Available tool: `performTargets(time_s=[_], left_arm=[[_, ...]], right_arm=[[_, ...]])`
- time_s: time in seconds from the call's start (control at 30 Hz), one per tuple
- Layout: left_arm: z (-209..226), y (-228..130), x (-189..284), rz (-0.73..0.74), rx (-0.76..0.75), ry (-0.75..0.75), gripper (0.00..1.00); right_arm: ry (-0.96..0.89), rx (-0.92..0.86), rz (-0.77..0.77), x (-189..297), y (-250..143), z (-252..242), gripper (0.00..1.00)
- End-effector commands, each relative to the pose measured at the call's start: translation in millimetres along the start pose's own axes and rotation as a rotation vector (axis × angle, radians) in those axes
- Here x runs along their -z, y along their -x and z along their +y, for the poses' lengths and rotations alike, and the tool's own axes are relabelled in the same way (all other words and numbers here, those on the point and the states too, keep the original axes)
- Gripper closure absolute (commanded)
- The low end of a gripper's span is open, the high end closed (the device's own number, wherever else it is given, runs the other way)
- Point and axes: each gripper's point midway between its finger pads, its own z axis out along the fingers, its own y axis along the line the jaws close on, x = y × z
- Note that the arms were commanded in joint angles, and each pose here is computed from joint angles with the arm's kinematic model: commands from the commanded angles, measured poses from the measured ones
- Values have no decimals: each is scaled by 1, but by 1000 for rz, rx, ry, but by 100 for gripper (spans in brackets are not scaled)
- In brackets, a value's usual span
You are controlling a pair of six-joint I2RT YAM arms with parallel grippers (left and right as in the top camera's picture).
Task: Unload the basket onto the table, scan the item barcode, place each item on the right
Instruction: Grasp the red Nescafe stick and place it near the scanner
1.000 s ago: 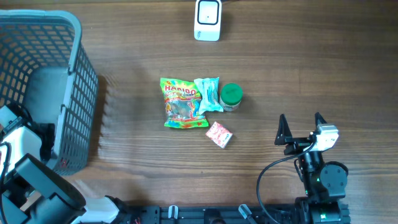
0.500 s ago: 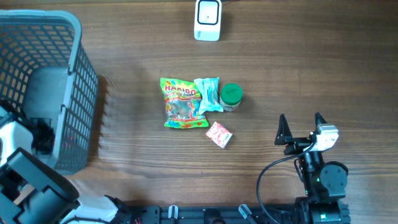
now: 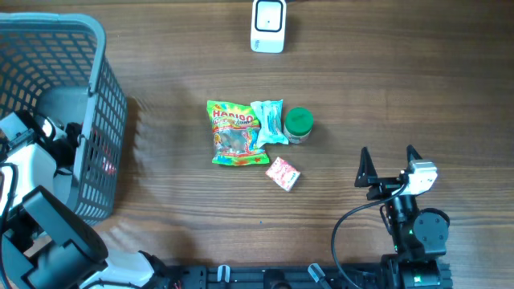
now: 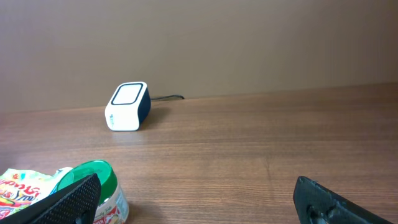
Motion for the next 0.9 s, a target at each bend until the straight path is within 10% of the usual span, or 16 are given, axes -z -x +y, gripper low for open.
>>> performTargets(time_s=[0.0, 0.17, 0.3, 0.87], left_arm=[[-17, 9, 7, -38, -68, -61, 96], [-3, 12, 6, -57, -71, 15, 96], [-76, 39, 37, -80, -53, -394, 96], [-175, 66, 142, -132, -251, -906, 96]], right_arm=[[0, -14, -3, 0, 1, 0, 0], [0, -14, -3, 0, 1, 0, 1], [0, -14, -3, 0, 1, 0, 0], [0, -14, -3, 0, 1, 0, 0]])
